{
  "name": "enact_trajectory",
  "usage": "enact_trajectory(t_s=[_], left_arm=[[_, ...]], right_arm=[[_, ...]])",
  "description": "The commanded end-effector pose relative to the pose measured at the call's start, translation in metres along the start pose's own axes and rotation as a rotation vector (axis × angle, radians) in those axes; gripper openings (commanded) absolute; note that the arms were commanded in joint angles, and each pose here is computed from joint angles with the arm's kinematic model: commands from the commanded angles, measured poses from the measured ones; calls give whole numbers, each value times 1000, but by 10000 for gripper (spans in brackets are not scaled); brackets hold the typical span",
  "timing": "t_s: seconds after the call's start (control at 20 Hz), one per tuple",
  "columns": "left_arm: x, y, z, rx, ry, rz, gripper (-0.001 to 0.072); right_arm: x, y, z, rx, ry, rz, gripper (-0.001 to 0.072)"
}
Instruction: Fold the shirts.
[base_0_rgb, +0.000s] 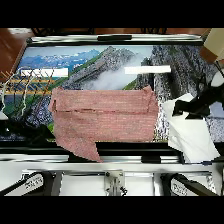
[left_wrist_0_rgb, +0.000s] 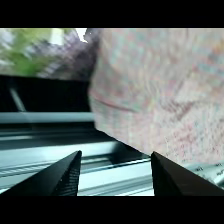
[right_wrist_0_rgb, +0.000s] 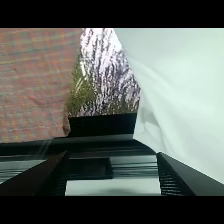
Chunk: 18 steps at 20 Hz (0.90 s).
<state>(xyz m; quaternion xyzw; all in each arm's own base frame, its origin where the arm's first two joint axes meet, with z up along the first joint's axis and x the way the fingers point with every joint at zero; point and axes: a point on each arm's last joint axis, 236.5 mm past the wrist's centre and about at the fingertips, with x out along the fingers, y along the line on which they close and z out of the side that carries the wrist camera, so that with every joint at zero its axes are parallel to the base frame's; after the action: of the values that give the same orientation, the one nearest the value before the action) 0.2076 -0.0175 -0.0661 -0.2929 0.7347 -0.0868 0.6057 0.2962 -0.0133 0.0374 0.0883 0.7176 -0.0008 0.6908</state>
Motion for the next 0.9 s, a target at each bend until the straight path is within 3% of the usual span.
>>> enact_trajectory(t_s=[0.0,0.25,0.35,0.4,0.5,0.55,0.85], left_arm=[[37,9,-26,-31,-8,-26,532],[49,-5,-4,-20,-101,-52,521],[52,-11,4,-17,-131,-50,451],[54,-13,7,-31,-138,-41,364],[56,-15,4,-16,-128,-38,99],[56,-16,3,-4,-121,-40,27],[49,-23,-4,85,-112,-48,27]], right_arm=[[14,3,-25,17,-15,40,658],[18,7,-28,27,-3,59,658],[19,7,-28,35,-3,59,658],[19,7,-28,38,-3,59,658],[25,7,-33,40,18,64,658],[35,11,-40,36,49,85,658],[113,61,-57,137,88,343,658]])
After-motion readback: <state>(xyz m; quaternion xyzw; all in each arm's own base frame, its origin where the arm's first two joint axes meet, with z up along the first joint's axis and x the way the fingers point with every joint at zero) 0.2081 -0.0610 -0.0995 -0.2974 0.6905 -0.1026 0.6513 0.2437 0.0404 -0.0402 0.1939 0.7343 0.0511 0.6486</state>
